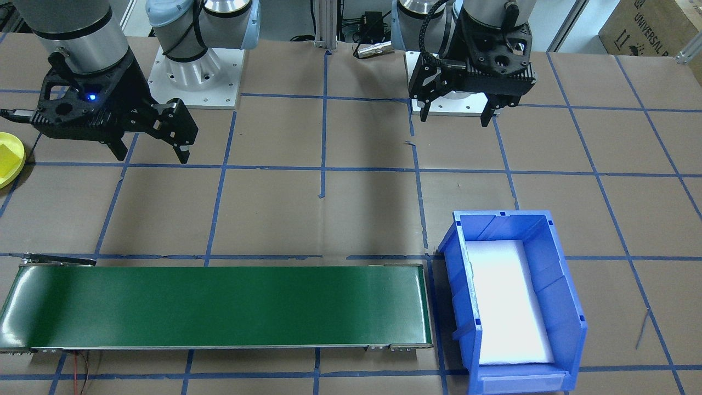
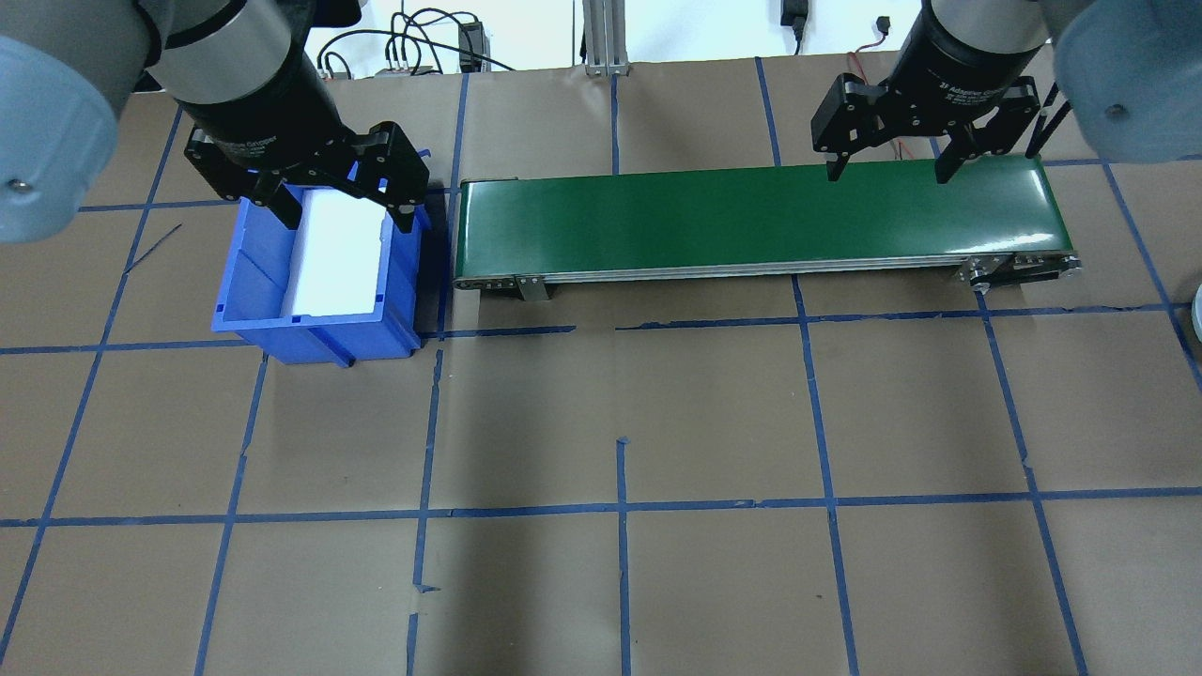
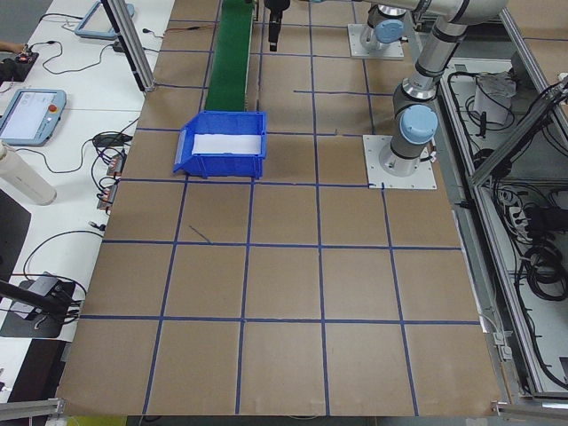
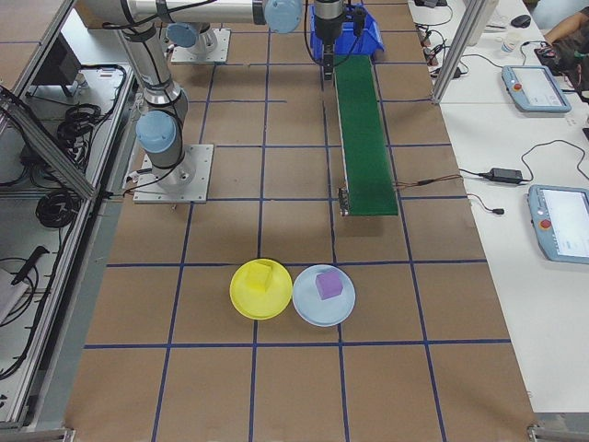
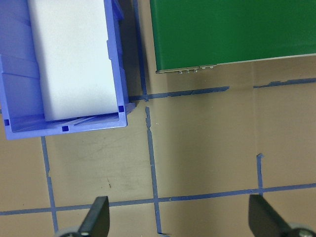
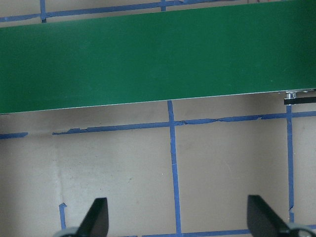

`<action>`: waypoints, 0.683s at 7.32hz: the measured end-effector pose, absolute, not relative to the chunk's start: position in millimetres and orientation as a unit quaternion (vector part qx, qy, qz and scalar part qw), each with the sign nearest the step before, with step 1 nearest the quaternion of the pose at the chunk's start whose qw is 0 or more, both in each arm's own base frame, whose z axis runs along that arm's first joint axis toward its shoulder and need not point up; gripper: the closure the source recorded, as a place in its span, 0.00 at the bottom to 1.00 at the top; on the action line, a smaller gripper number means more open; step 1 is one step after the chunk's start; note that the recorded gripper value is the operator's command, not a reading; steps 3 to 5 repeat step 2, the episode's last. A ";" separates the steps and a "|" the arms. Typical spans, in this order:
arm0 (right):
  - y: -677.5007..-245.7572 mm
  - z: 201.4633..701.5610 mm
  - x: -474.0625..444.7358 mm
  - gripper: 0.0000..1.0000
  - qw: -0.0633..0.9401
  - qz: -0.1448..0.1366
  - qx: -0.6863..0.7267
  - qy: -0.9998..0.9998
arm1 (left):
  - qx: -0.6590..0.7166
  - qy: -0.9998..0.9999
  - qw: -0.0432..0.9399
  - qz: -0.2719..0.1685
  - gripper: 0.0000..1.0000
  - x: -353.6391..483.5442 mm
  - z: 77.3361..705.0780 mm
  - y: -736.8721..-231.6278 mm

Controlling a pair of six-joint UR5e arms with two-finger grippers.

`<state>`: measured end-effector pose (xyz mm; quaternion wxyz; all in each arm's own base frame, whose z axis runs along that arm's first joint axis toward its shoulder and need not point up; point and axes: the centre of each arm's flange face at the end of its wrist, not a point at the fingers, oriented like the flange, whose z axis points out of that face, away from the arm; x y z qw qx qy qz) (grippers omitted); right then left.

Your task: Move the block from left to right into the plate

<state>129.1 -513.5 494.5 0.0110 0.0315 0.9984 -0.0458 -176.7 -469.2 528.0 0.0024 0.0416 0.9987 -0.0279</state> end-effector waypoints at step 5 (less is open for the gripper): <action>-513.3 493.9 128.6 0.00 0.008 -0.045 0.032 0.998 | 0.041 0.999 0.000 -0.029 0.00 -174.8 528.2 -470.2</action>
